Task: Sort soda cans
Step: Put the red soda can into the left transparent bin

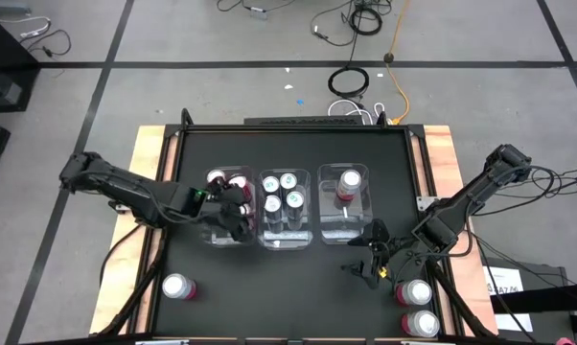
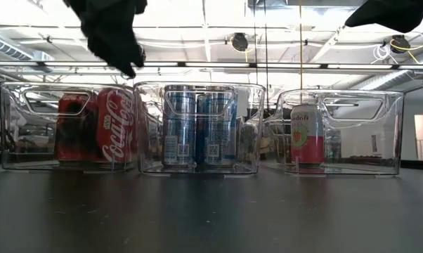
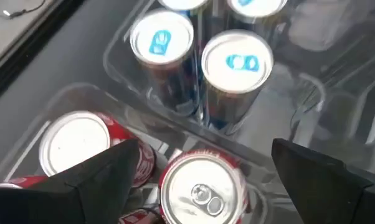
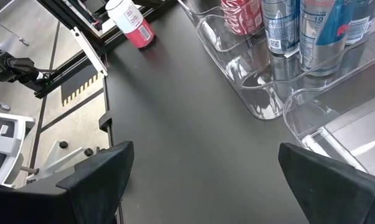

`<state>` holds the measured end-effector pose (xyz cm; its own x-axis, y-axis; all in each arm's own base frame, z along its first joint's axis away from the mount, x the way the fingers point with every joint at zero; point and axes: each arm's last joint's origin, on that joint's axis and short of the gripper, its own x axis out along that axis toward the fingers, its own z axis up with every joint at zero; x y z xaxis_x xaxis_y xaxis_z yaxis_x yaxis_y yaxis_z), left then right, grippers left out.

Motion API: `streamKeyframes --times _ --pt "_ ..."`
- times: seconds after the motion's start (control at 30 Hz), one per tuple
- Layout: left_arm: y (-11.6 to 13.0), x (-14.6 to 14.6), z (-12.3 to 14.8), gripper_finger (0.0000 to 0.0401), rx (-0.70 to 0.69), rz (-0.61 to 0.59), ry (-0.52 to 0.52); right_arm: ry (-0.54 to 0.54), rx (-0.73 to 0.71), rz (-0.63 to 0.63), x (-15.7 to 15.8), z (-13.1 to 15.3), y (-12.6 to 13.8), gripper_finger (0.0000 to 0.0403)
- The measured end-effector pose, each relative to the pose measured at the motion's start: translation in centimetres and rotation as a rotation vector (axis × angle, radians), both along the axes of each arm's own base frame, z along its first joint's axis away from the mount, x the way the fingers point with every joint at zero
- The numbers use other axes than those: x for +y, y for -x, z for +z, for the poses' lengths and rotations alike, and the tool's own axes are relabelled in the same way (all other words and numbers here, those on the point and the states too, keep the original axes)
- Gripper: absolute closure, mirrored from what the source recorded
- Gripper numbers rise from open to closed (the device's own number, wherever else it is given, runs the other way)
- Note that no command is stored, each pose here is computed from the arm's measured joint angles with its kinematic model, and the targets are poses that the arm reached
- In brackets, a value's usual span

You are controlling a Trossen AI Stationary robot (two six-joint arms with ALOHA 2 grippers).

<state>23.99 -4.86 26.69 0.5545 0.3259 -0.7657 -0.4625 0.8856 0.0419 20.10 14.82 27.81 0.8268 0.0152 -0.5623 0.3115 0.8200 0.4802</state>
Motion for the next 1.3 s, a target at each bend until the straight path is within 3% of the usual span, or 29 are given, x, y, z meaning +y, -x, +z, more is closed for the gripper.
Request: streamKeyframes --times 0.2,0.4,0.53,0.9,1.1,1.3 --pt "0.3 0.0 3.3 0.0026 -0.069 -0.011 0.045 0.027 -0.001 0.019 0.0 0.0 0.0 0.0011" --pt "0.9 -0.3 5.4 0.0026 -0.074 -0.109 0.186 0.024 -0.006 0.02 0.0 0.0 0.0 0.0011" --pt "1.4 -0.6 5.2 0.0026 -0.005 -0.122 0.302 0.024 -0.006 0.02 0.0 0.1 0.0 0.0011" --pt "0.8 -1.0 3.0 0.0026 0.104 0.204 0.542 0.025 -0.006 0.02 0.0 0.1 0.0 0.0011" --pt "-0.2 -1.3 1.6 0.0026 0.149 0.31 0.566 0.025 -0.006 0.019 0.0 0.1 0.0 0.0011" --pt "-0.3 -1.2 -0.2 0.0026 0.277 0.436 0.514 0.025 -0.006 0.019 0.0 0.1 0.0 0.0011"
